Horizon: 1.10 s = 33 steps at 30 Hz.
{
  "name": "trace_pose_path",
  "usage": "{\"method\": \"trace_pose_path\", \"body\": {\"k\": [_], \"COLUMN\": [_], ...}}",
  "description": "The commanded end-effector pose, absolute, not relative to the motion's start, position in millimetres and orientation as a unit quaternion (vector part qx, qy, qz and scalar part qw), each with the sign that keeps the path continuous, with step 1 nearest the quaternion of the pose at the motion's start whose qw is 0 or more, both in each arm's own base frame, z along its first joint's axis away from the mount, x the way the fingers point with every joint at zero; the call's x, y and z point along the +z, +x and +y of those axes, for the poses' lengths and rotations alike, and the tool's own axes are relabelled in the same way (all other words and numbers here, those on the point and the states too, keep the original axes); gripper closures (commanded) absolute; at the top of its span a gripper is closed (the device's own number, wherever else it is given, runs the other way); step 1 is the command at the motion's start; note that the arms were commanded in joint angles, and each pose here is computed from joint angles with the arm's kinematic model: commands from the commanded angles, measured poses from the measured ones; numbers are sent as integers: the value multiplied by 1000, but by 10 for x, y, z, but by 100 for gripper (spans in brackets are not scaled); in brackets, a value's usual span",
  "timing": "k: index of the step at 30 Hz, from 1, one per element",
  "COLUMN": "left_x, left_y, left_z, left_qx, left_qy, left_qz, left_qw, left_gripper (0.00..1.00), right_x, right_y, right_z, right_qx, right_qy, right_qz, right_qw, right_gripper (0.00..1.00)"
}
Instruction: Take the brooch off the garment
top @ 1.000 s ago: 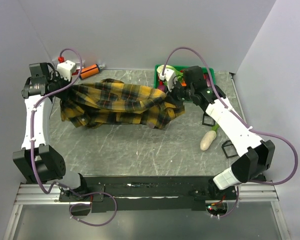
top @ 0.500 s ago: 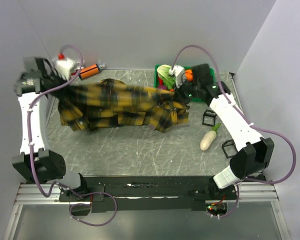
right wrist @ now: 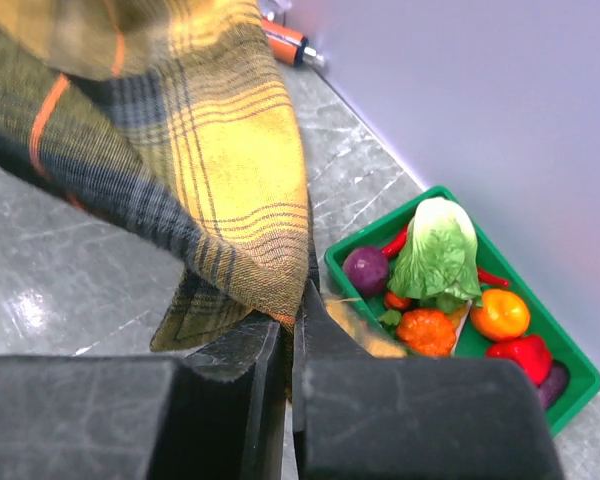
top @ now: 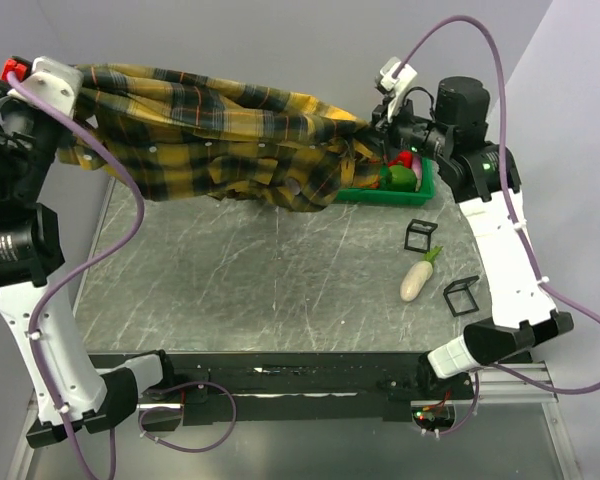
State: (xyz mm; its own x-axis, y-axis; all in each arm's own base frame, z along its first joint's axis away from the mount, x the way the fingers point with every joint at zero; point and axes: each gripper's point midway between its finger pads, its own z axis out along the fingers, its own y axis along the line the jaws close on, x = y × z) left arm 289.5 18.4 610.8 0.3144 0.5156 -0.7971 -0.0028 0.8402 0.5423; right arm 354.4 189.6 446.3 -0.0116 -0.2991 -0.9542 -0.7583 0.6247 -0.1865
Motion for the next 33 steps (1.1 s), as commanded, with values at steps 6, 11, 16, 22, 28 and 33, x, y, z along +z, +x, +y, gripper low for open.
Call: {"method": "trace_pose_path", "body": {"k": [6,11,16,22,28,33], "left_x": [6852,7276,7507,7218,5255,3610], "left_y": [2200,1639,1260,1493,2772,3549], "left_z": [203,249,192,284,243,287], "left_qx": [230,274,315,317,163,60], "left_qy": [172,123,133,134,213,220], "left_qz": [452,374,338,380,618,741], "left_qw": [844,878,877,859,739,632], "left_gripper": [99,99,99,99,99,99], "right_x": [5400,5746,6029,5592,4297,3286], "right_y": [2689,2351,2053,2012,2408,2857], "right_z": [1836,1741,1647,1694,1932,2138], "right_qx": [201,198,198,221,246,266], "right_qy": [-390,-377,-379,-389,-420,-417], "right_qz": [590,548,514,547,629,698], "right_qw": [678,719,744,708,606,517], "right_gripper": [99,99,100,100,100,100]}}
